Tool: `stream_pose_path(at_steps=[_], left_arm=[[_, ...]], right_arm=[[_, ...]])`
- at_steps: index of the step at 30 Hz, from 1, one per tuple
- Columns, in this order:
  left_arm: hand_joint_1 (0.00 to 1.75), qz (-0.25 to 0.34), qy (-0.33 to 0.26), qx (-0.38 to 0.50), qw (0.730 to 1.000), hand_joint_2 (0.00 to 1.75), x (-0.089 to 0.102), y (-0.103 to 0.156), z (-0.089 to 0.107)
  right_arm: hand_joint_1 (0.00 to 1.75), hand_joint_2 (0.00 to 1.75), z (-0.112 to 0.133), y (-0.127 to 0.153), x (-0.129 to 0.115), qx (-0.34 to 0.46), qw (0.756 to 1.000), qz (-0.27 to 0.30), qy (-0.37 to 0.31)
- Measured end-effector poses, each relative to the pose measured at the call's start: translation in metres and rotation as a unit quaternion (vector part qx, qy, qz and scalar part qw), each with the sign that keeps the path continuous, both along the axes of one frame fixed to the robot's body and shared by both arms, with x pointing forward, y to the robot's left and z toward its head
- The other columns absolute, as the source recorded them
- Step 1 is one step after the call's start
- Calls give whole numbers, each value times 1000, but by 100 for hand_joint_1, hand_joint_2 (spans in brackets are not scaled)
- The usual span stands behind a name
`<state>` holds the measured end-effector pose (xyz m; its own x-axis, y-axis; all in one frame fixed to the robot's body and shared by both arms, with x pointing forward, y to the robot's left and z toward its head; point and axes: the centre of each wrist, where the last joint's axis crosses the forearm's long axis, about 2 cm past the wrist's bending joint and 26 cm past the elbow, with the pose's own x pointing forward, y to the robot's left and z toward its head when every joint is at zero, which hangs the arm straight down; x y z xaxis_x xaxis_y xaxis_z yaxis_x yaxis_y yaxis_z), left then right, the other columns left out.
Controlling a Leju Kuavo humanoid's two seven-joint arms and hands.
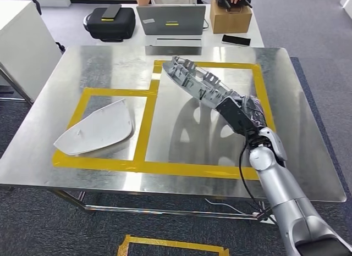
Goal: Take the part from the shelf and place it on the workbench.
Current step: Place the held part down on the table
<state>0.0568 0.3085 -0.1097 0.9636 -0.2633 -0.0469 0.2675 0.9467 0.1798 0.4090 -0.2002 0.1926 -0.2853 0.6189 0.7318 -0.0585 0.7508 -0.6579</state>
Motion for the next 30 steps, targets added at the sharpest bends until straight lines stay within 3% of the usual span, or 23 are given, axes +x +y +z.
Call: stream_pose_path(at_steps=[3,7,13,17,22,27,30], left_arm=[[0,4,1,-2,1000,175,0,0,0],[0,6,1,-3,1000,175,0,0,0],[0,15,1,-4,1000,175,-1,-1,0],[0,16,1,-3,1000,0,-1,-1,0],[0,18,2,-3,1000,0,-1,-1,0],[0,22,3,-3,1000,0,-2,-2,0],[0,24,4,-4,1000,0,-2,-3,0]], right_arm=[[175,175,3,6,1,-10,1000,1,3],[0,175,4,10,2,-17,1000,4,5],[0,175,3,14,3,-36,999,-4,5],[0,175,2,16,3,-48,999,-9,5],[0,175,2,22,3,-141,988,-55,-10],[0,175,11,34,7,-309,946,-89,-38],[0,175,16,40,9,-352,931,-89,-44]])
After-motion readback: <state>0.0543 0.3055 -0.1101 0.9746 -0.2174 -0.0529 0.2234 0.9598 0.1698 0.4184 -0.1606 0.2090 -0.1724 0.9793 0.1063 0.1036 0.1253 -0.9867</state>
